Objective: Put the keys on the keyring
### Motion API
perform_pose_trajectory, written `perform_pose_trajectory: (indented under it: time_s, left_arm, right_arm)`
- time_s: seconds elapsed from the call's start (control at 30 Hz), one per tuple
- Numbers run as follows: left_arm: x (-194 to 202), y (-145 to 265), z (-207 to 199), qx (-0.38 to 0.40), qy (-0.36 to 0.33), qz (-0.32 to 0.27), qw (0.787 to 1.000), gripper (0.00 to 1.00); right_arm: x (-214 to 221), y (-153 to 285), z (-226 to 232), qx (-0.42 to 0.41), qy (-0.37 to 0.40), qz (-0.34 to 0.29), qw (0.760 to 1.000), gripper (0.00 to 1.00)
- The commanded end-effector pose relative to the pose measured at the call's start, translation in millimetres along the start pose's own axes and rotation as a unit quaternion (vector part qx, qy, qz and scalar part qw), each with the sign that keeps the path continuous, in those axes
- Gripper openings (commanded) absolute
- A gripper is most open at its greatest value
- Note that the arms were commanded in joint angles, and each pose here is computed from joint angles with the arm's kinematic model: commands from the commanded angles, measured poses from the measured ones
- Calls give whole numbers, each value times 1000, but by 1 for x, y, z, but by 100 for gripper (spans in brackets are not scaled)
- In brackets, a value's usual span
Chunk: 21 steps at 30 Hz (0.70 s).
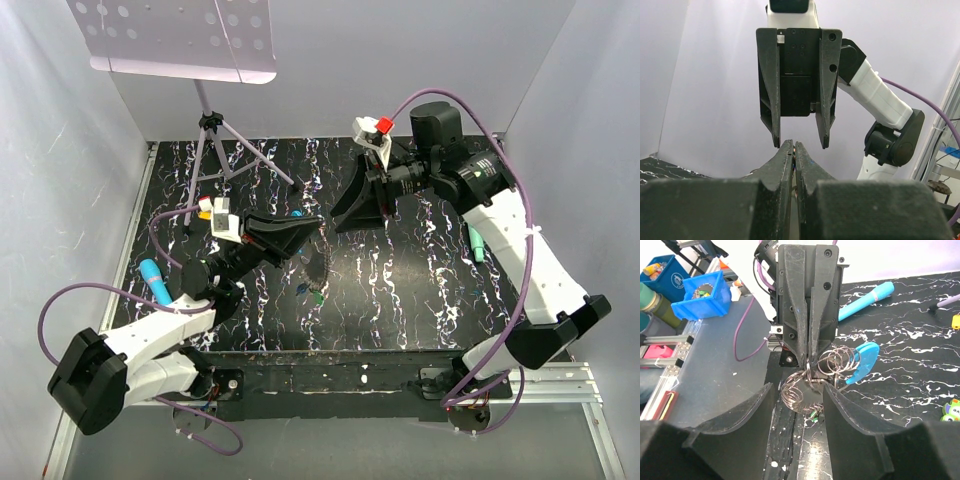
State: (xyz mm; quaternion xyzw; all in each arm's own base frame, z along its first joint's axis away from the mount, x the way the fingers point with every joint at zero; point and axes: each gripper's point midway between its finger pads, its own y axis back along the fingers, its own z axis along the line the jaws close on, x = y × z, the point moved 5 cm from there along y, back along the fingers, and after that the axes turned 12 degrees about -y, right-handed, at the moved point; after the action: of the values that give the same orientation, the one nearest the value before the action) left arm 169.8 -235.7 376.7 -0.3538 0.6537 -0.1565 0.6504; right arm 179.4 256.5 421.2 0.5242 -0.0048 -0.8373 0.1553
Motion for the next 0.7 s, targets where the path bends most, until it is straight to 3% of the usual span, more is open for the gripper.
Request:
perform_pose_trajectory:
  time_s: [0.0,0.23,0.4,0.53,0.67]
  left_arm:
    - [-23,-12,-10,31,-13,-42,999,0]
    - [-22,-13,-9,31,-10,-45,998,0]
    - [-23,-12,-8,25,-13,-47,999,0]
    - [-23,-11,-8,22,-14,-48,999,0]
    - [-22,-10,-7,21,-13,-47,999,0]
  right_arm:
    - [0,-7,2,-30,-2,-1,1000,52]
    - [2,-17,-6,-27,-13,8,1000,47]
    - [4,-20,-6,-31,-11,12,999,28]
    - [7,-20,-7,-26,-10,15,1000,22]
    - [7,-20,-6,-29,-6,16,999,1]
